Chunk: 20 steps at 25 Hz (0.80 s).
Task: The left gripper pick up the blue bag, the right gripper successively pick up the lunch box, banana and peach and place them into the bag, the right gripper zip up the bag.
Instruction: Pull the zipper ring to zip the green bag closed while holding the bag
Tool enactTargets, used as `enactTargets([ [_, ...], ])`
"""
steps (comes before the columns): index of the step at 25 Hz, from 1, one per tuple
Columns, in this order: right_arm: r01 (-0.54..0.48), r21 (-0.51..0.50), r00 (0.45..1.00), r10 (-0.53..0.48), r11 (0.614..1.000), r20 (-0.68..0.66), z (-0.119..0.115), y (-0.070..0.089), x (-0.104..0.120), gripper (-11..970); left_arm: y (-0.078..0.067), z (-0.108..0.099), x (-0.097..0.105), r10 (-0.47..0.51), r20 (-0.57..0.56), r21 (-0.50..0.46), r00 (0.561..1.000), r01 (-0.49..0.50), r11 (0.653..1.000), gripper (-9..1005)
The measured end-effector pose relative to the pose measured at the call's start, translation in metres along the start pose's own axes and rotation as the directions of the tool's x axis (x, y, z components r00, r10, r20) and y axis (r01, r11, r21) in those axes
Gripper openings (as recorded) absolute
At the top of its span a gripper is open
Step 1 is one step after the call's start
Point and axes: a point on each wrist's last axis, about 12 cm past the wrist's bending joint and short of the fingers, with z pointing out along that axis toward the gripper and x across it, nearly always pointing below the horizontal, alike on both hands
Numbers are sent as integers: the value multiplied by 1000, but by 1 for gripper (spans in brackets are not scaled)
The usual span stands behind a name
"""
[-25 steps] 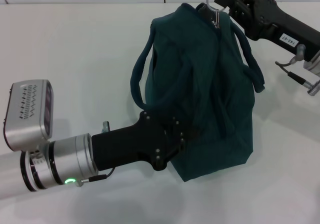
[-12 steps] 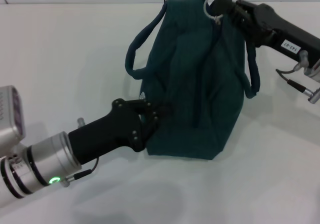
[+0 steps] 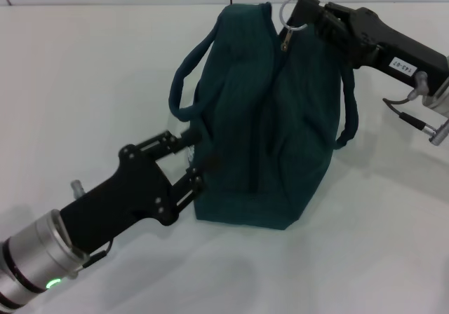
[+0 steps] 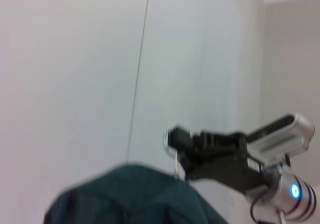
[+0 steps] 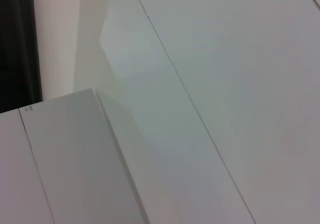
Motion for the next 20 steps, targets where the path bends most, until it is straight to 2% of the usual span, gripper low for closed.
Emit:
enactTargets([
  [2,1,3,1000,-1,1000,-3,1,-1,0,6,-1,0,-1,25,20,-14,999,-25,1000,334],
  [10,4,14,1000,-3,1000,-8,2,-2,0,6,15,20,-2,52,-2,-33,999,-52,998,503],
  [13,4,16,1000,-4,1000,-10,2,-3,0,7,15,26,-2,53,-12,-4,999,-53,999,730],
  [18,6,17,1000,-6,1000,-19,5,-4,0,7,12,28,-2,29,-12,29,1000,-29,999,883],
  [20,7,13,1000,-7,1000,-30,7,-4,0,7,12,28,-3,2,-8,35,1000,-2,999,881],
])
